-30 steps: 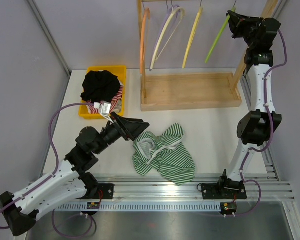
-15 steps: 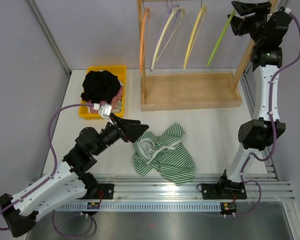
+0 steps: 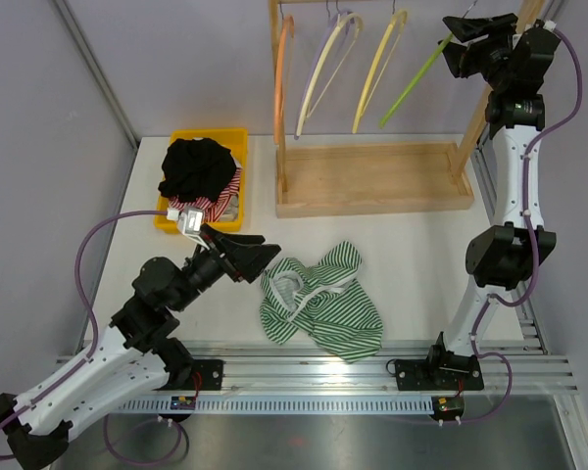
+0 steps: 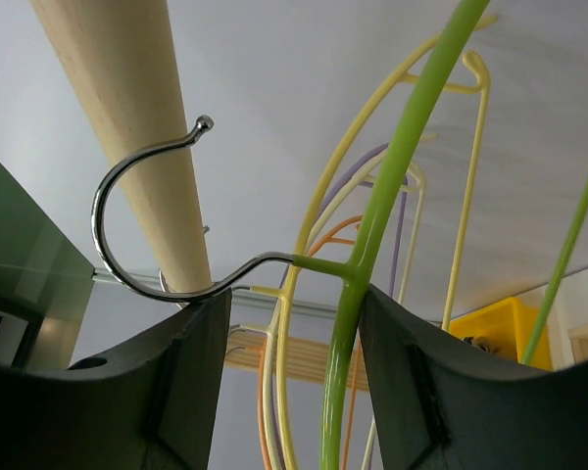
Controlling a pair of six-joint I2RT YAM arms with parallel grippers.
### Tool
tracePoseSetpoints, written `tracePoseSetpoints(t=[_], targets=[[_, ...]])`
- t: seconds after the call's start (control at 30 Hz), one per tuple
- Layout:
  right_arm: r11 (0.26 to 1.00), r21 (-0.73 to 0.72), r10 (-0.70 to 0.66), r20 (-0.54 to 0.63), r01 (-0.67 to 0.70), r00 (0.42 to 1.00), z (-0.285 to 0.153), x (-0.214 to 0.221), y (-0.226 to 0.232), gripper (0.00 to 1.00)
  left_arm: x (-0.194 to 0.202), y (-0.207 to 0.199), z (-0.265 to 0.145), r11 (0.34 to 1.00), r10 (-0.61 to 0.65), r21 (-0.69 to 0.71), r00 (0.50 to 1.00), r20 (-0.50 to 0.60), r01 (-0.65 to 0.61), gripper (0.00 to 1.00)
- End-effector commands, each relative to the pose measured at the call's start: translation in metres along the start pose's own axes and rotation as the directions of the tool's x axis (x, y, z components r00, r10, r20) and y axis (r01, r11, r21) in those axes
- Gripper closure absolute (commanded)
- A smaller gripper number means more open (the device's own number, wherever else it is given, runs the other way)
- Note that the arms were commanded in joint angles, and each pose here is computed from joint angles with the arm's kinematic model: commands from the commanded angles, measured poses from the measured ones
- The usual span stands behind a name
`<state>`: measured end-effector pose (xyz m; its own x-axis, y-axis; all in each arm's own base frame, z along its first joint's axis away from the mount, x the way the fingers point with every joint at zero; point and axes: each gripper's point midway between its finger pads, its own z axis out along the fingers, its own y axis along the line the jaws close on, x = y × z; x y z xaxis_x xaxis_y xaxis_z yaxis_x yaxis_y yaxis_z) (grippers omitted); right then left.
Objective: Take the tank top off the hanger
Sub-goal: Hang the hanger back to the clothesline with the right arm
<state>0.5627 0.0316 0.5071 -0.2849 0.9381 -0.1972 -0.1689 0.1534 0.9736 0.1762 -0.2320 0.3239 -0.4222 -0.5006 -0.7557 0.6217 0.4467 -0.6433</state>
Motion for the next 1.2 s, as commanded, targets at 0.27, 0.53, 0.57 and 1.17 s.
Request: tracePoseSetpoints(t=[0.27,0.53,0.57,1.17], targets=[[0.974,-0.169,-0.154,0.002,0.152,0.988,-0.036,0.016,0.075,0.49,-0.006,-0.002,0.008,1.000,0.004,0.005,1.000,0.020,-0.004,0.21],[0.964,-0.191,-0.187,0.000,0.183,0.982,-0.054,0.024,0.089,0.72,-0.004,-0.002,0.009,1.000,-0.001,0.009,1.000,0.014,0.001,0.21],[0.964,-0.195,-0.188,-0.003,0.183,0.982,-0.054,0.025,0.090,0.73,-0.004,-0.001,0.009,1.000,-0.001,0.007,1.000,0.012,0.001,0.21],[0.969,-0.246,-0.036,-0.096,0.012,0.995,-0.006,0.013,0.078,0.81,-0.010,0.001,0.003,1.000,0.010,-0.024,0.999,0.030,-0.009,0.21]])
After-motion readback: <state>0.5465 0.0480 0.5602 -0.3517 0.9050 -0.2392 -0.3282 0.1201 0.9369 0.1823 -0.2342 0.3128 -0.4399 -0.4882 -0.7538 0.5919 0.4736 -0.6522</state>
